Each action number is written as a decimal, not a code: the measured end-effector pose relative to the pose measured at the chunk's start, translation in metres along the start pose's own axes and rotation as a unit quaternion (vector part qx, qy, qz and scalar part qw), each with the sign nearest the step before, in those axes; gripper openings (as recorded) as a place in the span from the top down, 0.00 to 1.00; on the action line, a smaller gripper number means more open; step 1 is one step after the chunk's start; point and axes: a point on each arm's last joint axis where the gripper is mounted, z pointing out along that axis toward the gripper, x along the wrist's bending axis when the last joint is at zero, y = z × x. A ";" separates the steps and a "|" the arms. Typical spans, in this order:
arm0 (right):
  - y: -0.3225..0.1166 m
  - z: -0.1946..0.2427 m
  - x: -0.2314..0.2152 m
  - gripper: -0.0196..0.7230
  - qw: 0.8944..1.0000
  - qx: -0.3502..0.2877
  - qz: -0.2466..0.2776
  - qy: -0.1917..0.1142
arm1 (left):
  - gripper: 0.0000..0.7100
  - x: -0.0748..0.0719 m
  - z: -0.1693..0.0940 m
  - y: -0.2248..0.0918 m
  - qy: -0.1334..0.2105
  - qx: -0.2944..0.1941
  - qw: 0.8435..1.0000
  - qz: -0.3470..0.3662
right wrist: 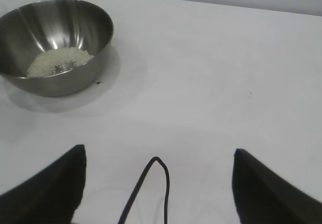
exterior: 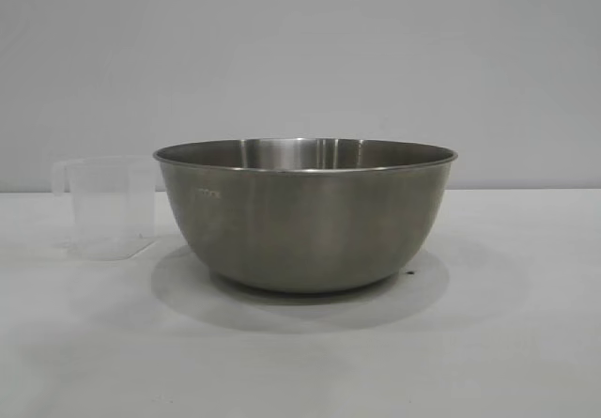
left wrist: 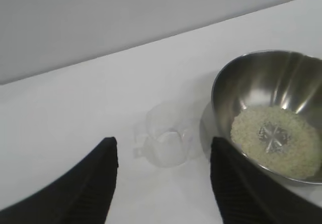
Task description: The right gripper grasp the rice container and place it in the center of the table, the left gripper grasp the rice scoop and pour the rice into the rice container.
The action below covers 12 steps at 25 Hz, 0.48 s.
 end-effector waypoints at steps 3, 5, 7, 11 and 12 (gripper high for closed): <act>0.000 0.000 0.000 0.25 1.000 0.000 0.000 0.000 | 0.50 0.000 -0.028 0.008 -0.003 0.004 1.000 0.001; 0.000 0.000 0.000 0.25 1.000 0.000 0.000 0.000 | 0.40 -0.001 -0.045 0.010 -0.005 0.014 1.000 0.003; 0.000 0.000 0.000 0.25 1.000 0.000 0.000 0.000 | 0.31 -0.001 -0.060 0.009 -0.007 0.030 1.000 0.004; 0.000 0.000 0.000 0.25 1.000 0.000 0.000 0.000 | 0.27 -0.002 -0.087 0.001 -0.010 0.057 0.998 0.005; 0.000 0.000 0.000 0.25 1.000 0.000 0.000 0.000 | 0.27 -0.003 -0.093 -0.002 -0.011 0.060 0.998 0.005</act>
